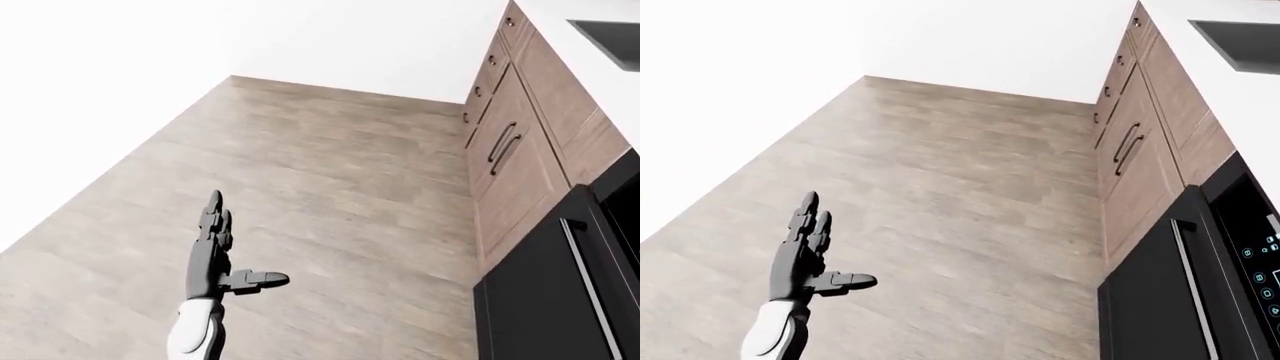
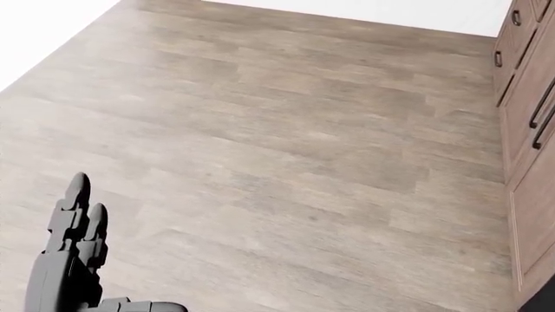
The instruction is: Close the dishwasher door
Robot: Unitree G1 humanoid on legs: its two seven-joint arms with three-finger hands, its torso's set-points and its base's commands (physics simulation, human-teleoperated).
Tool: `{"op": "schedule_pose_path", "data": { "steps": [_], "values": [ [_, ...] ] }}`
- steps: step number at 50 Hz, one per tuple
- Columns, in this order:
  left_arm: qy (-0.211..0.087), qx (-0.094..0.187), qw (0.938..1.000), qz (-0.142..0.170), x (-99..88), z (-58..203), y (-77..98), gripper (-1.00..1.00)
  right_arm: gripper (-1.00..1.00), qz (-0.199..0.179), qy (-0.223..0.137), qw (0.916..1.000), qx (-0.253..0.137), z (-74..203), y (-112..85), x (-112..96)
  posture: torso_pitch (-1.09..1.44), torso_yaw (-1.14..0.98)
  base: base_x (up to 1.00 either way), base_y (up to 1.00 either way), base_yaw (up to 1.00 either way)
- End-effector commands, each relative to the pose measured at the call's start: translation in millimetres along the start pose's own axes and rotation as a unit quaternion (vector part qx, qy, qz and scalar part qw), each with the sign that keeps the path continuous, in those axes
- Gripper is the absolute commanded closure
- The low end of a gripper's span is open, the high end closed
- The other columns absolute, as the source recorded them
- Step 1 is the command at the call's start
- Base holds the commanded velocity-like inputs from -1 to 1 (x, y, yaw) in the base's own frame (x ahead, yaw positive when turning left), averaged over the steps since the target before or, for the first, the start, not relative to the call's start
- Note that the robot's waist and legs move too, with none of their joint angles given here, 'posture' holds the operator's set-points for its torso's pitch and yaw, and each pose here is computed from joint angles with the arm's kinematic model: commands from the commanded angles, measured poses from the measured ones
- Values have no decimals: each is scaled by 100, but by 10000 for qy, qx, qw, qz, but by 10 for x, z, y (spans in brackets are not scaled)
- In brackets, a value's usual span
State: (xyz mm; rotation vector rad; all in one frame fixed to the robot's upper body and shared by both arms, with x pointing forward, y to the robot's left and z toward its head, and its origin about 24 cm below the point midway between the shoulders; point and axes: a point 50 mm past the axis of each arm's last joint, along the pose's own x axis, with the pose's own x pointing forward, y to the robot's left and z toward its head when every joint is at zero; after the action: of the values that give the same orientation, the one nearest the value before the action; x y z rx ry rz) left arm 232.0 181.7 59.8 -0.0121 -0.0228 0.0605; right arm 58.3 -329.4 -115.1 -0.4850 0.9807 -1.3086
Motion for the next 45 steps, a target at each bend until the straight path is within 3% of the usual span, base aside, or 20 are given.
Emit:
{"op": "schedule_pose_path", "data": {
  "steps": [1, 45],
  "values": [
    [-433, 32, 9991, -17, 20, 162, -3, -100, -100, -921, -115, 9952, 312, 84, -235, 157, 0, 0, 0, 0, 0],
    [-431, 40, 9991, -25, 19, 151, -8, -100, -100, -1368, 134, 9902, 268, 2, -466, 300, 0, 0, 0, 0, 0]
  ]
}}
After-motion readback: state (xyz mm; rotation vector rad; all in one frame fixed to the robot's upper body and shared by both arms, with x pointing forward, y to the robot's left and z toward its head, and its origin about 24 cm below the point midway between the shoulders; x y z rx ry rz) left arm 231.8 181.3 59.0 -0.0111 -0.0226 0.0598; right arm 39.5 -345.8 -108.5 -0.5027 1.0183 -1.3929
